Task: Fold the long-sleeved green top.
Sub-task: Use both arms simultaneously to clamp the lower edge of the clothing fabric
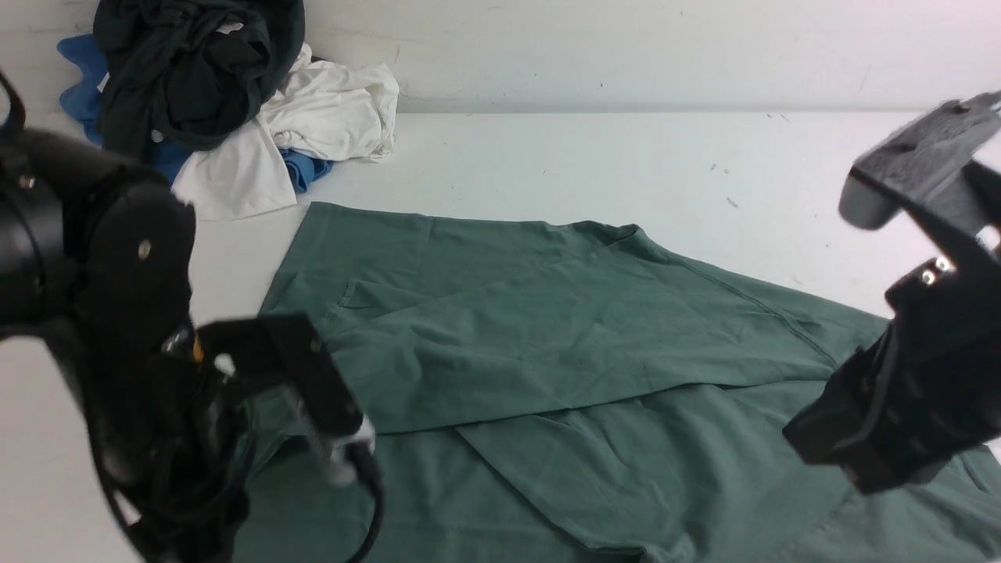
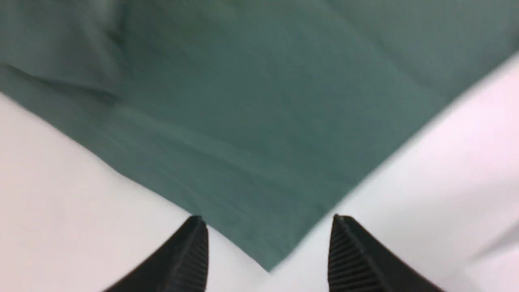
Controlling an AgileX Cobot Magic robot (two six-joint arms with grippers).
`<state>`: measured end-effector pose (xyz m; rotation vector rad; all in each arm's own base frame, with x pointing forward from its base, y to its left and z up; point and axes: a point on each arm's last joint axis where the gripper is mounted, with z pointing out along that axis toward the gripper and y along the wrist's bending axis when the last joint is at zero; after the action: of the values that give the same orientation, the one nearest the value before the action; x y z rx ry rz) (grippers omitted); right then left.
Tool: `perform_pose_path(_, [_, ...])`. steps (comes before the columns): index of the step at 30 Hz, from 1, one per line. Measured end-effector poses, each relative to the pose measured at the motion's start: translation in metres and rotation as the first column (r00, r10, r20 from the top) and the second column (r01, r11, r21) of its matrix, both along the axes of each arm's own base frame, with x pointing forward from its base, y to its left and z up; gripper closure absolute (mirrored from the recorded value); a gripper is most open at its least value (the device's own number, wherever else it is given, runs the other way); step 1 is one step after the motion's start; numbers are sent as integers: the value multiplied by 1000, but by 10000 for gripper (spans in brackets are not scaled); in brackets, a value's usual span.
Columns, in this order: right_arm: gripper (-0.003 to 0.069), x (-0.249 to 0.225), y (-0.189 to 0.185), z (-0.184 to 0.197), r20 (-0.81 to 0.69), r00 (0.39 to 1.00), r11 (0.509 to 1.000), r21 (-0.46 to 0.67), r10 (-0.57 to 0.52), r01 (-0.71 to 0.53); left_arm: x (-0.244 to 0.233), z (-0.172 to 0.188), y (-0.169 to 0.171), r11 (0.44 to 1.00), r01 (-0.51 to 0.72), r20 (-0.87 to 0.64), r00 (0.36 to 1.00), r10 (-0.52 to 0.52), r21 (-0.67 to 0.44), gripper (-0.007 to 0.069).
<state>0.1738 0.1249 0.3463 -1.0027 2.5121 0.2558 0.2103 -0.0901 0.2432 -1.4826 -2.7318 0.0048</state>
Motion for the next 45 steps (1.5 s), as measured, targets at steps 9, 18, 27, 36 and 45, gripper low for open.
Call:
perform_pose_path(9, [200, -25, 2, -59, -156, 984, 985, -133, 88, -109, -40, -60, 18, 975, 221, -32, 975, -221, 10, 255])
perform_pose_path(18, [187, -26, 1, -61, -162, 984, 985, -138, 78, -100, -36, -89, 26, 939, 330, -35, 944, -328, 97, 255])
perform_pose_path(27, [186, -28, -2, -57, -134, 988, 985, -139, 81, -99, -31, -99, 24, 934, 340, -94, 939, -331, 105, 281])
perform_pose_path(36, [186, -25, -14, -67, -69, 993, 960, -259, 94, -109, -24, -92, 24, 940, 316, -45, 949, -313, 129, 616])
perform_pose_path(45, [186, -15, -15, -137, -83, 987, 919, -361, 136, -157, -26, -77, 25, 948, 291, -2, 956, -294, 131, 620])
